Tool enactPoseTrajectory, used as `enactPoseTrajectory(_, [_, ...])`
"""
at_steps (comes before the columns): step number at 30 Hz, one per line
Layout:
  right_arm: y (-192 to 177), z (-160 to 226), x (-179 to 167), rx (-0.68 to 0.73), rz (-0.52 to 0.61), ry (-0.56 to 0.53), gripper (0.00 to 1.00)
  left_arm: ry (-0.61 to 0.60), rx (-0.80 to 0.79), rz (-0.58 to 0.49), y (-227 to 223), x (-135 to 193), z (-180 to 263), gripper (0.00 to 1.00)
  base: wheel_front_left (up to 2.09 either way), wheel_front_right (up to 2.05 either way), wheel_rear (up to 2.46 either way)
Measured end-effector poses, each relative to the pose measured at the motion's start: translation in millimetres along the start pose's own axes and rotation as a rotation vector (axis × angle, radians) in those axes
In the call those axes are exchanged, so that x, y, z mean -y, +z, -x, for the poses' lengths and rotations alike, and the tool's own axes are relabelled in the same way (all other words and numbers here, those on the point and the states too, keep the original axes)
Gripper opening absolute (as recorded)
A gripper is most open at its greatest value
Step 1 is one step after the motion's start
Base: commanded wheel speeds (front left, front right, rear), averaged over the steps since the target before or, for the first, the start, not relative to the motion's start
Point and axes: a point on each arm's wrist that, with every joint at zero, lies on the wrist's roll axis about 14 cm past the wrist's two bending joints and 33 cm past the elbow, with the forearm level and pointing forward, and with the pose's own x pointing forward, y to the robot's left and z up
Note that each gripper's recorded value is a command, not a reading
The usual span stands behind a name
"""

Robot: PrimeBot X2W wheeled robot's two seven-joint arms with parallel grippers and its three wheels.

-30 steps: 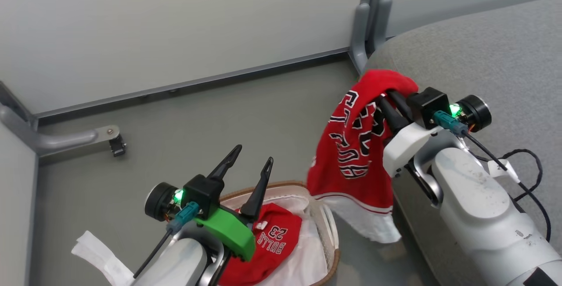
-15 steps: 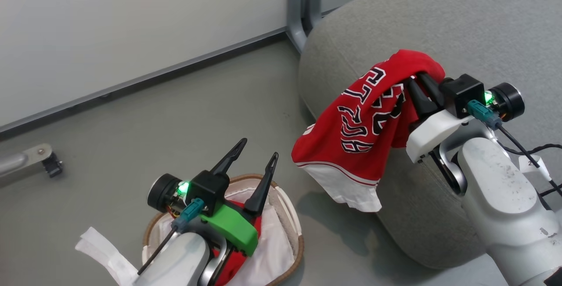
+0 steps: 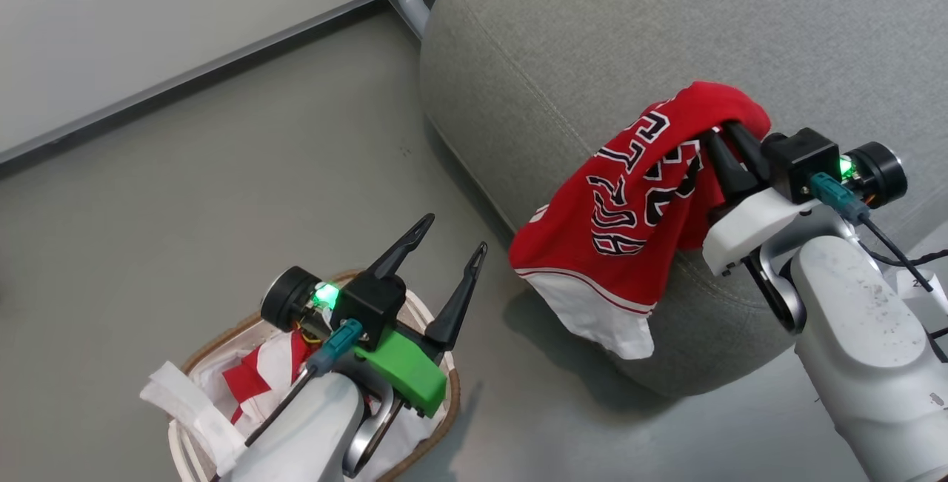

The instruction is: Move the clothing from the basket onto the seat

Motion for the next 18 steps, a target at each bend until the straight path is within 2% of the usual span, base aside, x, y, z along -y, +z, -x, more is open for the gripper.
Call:
enactPoseTrajectory(6, [1,-15,8,-0.001,0.032,-0.005,0.00,-0.027,0.008,0.015,-5,0,-5,1.00,0.00,0.00,0.00])
enactPoseTrajectory(14, [57,-79,37,0.098,0.149,-0.012,0.00,0.002,0.027,0.012,-7,-21,-3,1.00,0.00,0.00,0.00])
enactPoseTrajectory(18, [82,-113,60,0.101,0.241,-0.038,0.00,0.028,0.015,-0.002,-16,-40,1,1.00,0.00,0.00,0.00])
